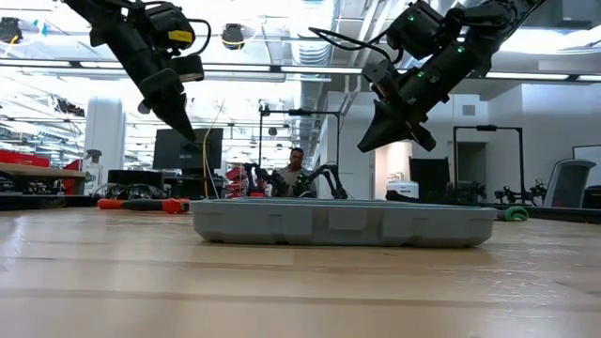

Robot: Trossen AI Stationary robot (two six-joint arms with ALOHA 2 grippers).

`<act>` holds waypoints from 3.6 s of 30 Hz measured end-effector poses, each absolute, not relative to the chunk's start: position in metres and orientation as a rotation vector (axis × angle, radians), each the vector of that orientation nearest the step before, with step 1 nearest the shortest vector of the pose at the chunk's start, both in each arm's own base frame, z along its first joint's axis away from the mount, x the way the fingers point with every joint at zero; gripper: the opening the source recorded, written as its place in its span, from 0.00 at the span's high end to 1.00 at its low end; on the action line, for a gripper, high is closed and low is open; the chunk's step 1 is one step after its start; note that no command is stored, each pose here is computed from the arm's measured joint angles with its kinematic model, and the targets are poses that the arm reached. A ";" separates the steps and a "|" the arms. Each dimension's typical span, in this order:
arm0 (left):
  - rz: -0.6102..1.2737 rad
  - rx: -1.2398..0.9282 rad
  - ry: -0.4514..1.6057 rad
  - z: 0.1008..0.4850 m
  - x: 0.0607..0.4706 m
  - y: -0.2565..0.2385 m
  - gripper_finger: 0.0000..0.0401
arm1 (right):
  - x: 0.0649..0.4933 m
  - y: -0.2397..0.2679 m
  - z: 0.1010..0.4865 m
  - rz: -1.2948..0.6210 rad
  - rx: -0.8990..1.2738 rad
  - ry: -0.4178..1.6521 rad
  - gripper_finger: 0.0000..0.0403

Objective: Prefit tool cases
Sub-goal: Put the orange hammer into the gray prefit tool case

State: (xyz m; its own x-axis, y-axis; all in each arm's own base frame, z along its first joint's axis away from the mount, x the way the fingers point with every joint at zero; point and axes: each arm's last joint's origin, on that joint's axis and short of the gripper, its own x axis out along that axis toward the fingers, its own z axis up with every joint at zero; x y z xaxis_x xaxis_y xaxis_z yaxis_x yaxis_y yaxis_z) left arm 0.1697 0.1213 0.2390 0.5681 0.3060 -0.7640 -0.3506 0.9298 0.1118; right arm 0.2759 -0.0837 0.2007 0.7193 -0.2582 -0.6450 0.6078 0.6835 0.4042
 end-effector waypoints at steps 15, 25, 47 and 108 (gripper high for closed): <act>0.385 -0.060 0.894 0.238 0.169 0.121 1.00 | 0.276 -0.084 0.201 -0.513 0.636 0.590 0.96; 0.491 -0.019 0.868 0.226 0.174 0.128 1.00 | 0.277 -0.081 0.201 -0.444 0.500 0.614 0.95; 0.512 -0.092 1.122 0.148 0.195 0.162 0.56 | 0.274 -0.087 0.200 -0.457 0.460 0.636 0.76; 0.274 -0.505 0.549 0.216 0.255 -0.004 0.94 | 0.230 -0.022 0.231 -0.342 0.530 0.508 0.76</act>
State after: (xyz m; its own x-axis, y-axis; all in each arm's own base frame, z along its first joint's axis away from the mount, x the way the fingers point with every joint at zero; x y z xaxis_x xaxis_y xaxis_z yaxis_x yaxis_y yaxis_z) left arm 0.2553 -0.0038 0.2156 0.8212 0.1146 -0.5590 -0.3779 0.8432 -0.3822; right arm 0.2297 -0.0218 0.2311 0.8224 -0.1781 -0.5404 0.4330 0.8120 0.3913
